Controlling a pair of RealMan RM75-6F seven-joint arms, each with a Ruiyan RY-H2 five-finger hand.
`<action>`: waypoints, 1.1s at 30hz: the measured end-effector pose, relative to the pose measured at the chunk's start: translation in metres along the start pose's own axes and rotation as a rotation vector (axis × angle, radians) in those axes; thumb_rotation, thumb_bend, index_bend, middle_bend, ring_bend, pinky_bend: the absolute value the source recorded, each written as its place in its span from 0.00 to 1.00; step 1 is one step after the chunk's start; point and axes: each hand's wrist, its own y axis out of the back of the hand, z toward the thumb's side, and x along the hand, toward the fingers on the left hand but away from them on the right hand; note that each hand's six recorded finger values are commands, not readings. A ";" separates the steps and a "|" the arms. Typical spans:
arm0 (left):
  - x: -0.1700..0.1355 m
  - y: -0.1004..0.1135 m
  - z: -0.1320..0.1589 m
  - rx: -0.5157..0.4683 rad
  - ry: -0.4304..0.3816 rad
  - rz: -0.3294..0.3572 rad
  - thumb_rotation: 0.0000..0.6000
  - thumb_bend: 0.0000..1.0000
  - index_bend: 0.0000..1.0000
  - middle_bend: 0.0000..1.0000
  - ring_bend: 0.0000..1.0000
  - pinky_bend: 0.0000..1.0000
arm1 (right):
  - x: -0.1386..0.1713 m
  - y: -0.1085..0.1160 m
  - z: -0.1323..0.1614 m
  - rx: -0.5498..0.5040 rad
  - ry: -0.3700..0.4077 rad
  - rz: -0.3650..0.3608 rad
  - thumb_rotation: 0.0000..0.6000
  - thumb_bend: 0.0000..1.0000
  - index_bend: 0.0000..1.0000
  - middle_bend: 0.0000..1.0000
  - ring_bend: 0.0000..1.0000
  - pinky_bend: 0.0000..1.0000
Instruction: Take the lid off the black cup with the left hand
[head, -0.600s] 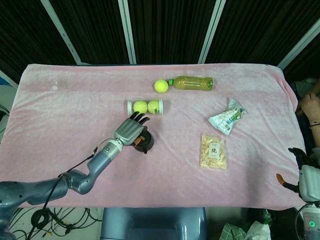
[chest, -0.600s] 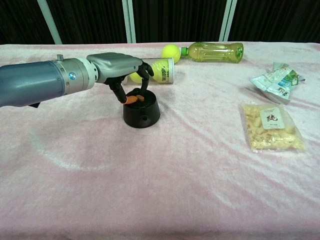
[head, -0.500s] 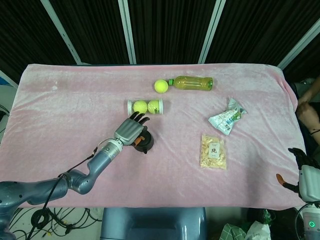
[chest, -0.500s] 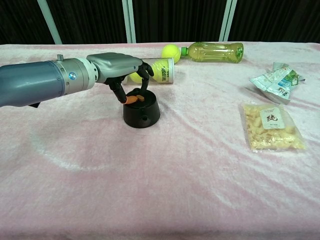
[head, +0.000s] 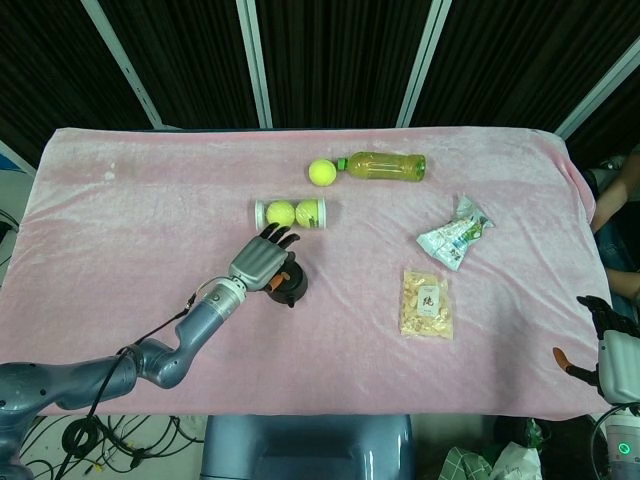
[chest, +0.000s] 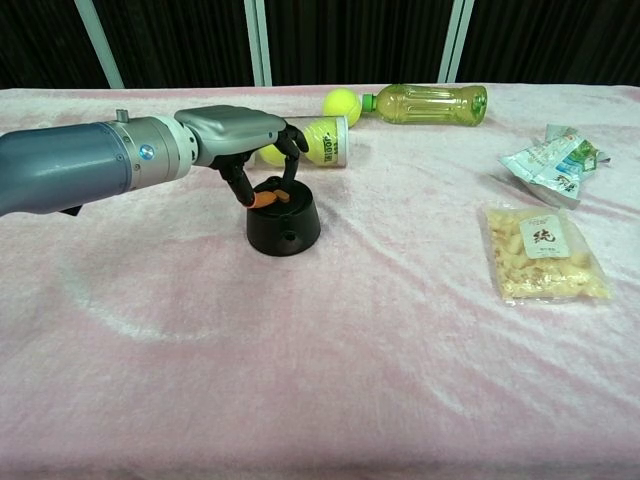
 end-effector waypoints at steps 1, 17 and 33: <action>0.000 0.000 0.000 0.001 0.001 -0.001 1.00 0.42 0.54 0.12 0.00 0.00 | 0.000 0.000 0.000 0.000 0.000 0.000 1.00 0.15 0.21 0.16 0.22 0.18; -0.001 0.000 0.000 0.008 0.000 -0.002 1.00 0.42 0.54 0.12 0.00 0.00 | 0.000 0.000 -0.001 -0.002 -0.002 0.000 1.00 0.15 0.21 0.16 0.22 0.18; -0.005 0.021 0.005 -0.067 -0.020 0.070 1.00 0.42 0.55 0.12 0.00 0.00 | 0.000 0.000 0.000 -0.004 0.001 0.004 1.00 0.15 0.21 0.16 0.22 0.18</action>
